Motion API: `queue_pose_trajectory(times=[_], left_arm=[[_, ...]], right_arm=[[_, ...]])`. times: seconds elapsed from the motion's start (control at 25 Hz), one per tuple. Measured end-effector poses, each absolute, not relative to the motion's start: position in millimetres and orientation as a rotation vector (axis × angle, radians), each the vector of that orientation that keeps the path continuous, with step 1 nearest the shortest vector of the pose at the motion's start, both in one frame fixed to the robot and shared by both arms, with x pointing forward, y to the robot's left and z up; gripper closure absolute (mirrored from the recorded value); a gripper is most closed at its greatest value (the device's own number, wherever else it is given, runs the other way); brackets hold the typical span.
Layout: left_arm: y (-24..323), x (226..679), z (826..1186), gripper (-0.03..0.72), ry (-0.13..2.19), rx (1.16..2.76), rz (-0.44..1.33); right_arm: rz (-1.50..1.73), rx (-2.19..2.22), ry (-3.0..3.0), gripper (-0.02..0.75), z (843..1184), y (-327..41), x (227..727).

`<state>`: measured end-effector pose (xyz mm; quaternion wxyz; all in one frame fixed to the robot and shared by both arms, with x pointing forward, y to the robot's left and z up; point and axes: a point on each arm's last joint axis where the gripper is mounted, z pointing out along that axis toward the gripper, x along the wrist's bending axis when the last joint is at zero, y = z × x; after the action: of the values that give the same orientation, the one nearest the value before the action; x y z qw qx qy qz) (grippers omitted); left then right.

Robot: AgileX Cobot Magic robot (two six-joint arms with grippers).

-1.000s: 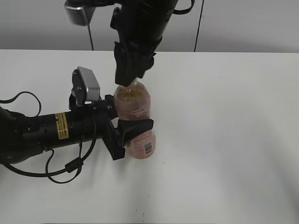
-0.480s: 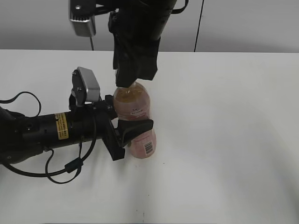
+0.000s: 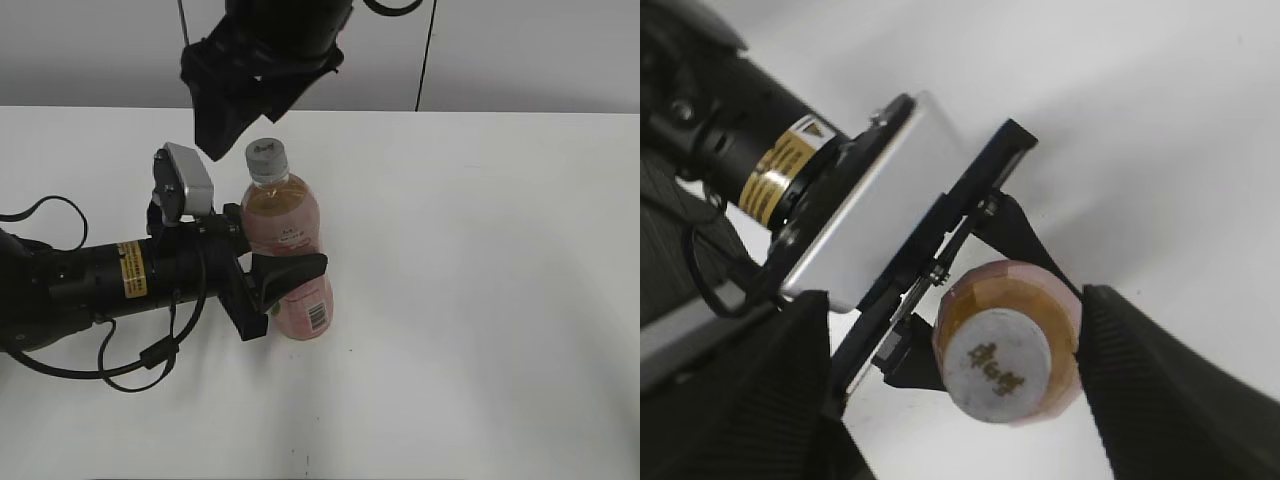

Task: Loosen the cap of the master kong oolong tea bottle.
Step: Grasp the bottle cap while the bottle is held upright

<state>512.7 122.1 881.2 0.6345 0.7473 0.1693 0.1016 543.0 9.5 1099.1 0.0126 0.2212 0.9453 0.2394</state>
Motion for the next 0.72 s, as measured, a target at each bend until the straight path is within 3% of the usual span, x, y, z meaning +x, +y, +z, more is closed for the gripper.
queue_pose_trajectory(times=[0.2, 0.72], left_arm=[[122.1, 512.7, 881.2, 0.303, 0.388, 1.708, 0.232], [122.1, 512.8, 881.2, 0.303, 0.39, 1.708, 0.231]], right_arm=[[0.703, 1.177, 2.819, 0.16, 1098.0, 5.3, 547.1], [0.679, 1.446, 2.704, 0.161, 1097.0, 3.6, 548.6]])
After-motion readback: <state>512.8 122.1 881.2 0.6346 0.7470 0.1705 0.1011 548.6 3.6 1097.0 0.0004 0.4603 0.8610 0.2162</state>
